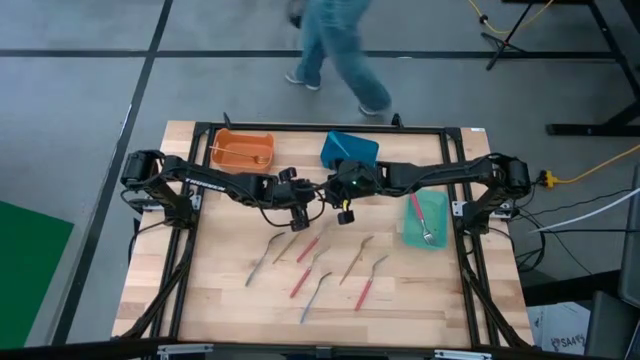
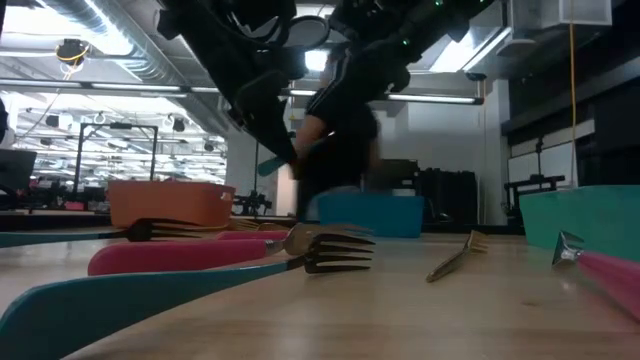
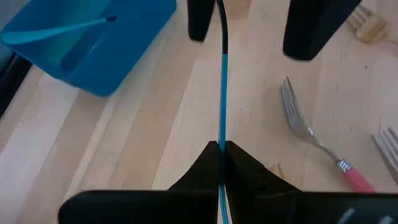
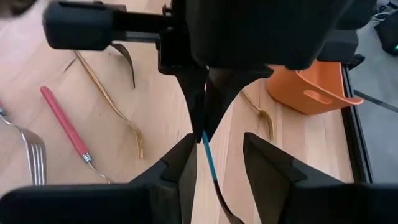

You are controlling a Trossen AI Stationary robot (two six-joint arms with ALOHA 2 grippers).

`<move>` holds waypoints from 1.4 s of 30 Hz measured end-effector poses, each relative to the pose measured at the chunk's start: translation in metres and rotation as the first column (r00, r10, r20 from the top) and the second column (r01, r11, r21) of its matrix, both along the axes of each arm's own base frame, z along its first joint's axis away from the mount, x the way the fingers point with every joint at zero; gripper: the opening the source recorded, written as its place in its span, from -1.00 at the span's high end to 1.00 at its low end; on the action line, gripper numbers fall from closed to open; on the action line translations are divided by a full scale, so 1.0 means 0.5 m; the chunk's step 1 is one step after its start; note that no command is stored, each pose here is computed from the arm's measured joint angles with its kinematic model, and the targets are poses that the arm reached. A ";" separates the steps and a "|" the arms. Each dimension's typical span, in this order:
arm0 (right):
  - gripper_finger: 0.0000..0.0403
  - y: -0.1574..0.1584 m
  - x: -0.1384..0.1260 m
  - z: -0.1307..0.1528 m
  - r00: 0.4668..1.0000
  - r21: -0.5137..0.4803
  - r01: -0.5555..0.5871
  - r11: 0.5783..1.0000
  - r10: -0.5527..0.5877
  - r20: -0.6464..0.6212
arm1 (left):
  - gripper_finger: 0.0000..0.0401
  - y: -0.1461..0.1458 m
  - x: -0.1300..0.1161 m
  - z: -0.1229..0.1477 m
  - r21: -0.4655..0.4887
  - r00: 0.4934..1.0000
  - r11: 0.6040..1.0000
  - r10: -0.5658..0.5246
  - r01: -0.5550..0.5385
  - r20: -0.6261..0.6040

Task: Sort silverware by color (type)
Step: Put the blue fork into the blue bin

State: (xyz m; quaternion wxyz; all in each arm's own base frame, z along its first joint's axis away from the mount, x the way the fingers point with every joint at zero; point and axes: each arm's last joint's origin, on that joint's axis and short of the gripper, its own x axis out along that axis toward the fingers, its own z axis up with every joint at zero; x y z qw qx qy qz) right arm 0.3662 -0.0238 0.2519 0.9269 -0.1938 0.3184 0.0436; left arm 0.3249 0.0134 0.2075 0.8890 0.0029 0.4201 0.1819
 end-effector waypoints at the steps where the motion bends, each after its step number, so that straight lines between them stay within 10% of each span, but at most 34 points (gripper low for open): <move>1: 0.38 0.000 0.000 0.000 1.000 0.000 0.000 1.000 0.000 -0.001 | 1.00 0.000 0.001 0.001 -0.001 1.000 1.000 0.001 -0.001 0.008; 28: 0.39 -0.005 -0.003 -0.056 0.980 -0.068 0.051 0.996 -0.063 -0.190 | 0.98 -0.003 0.006 0.004 -0.040 0.999 0.999 -0.027 0.029 0.038; 42: 0.89 -0.005 -0.001 -0.061 0.979 -0.066 0.046 0.997 -0.058 -0.194 | 0.98 -0.003 0.004 0.002 -0.037 0.999 0.999 -0.032 0.033 0.023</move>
